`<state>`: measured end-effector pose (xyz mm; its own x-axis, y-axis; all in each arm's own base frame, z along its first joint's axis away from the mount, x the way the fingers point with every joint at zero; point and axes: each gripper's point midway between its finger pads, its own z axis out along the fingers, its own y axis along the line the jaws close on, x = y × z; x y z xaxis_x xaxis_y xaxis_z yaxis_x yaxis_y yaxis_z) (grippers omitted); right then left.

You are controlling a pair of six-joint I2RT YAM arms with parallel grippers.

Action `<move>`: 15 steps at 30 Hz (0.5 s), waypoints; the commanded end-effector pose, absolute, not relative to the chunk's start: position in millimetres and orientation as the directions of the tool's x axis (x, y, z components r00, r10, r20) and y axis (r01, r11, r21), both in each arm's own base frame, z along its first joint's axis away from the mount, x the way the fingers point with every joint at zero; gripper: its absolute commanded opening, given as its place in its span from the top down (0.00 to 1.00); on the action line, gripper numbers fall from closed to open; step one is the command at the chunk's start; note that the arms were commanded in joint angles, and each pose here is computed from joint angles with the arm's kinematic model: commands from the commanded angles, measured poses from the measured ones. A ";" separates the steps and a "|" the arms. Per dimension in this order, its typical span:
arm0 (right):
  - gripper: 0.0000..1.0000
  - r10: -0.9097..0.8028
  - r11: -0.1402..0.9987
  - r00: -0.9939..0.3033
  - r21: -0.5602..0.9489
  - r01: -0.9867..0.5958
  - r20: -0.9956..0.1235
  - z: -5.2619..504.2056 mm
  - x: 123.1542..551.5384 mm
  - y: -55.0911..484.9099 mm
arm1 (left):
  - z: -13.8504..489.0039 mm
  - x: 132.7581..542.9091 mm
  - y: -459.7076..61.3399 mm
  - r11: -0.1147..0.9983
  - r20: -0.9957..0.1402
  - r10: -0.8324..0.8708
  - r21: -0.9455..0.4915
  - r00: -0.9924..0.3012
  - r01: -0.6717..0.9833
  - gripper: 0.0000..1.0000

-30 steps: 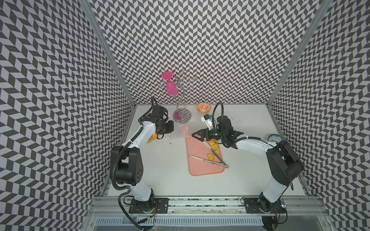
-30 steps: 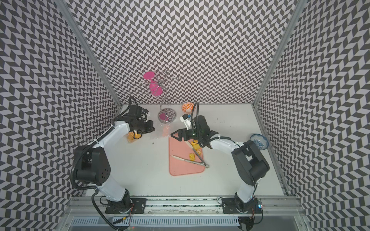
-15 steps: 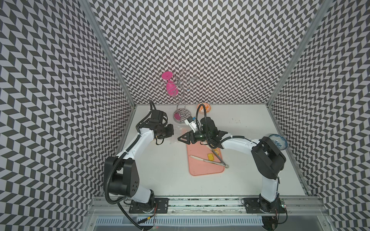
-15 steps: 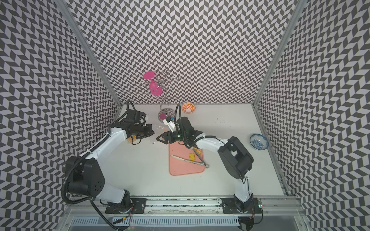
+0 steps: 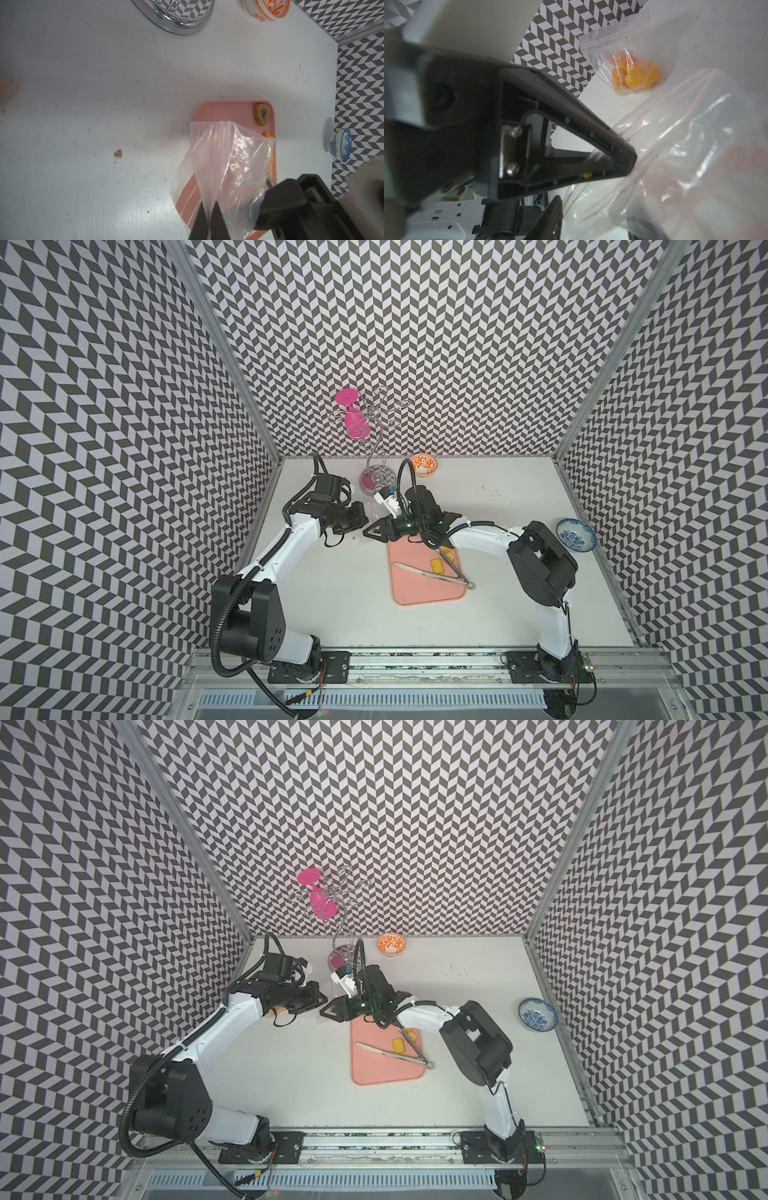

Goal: Put the cookies into a resealable bag to prevent moisture
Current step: Pick up the ziploc bag from the center of the board.

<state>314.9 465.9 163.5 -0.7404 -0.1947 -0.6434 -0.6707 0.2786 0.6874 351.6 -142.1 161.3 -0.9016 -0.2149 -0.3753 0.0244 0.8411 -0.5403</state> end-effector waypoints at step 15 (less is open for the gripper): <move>1.00 -0.156 0.198 -0.725 0.698 -0.688 -0.670 184.4 315.2 464.8 | 195.4 354.6 -136.2 0.833 -0.445 -0.220 -0.549 -0.868 0.070 0.70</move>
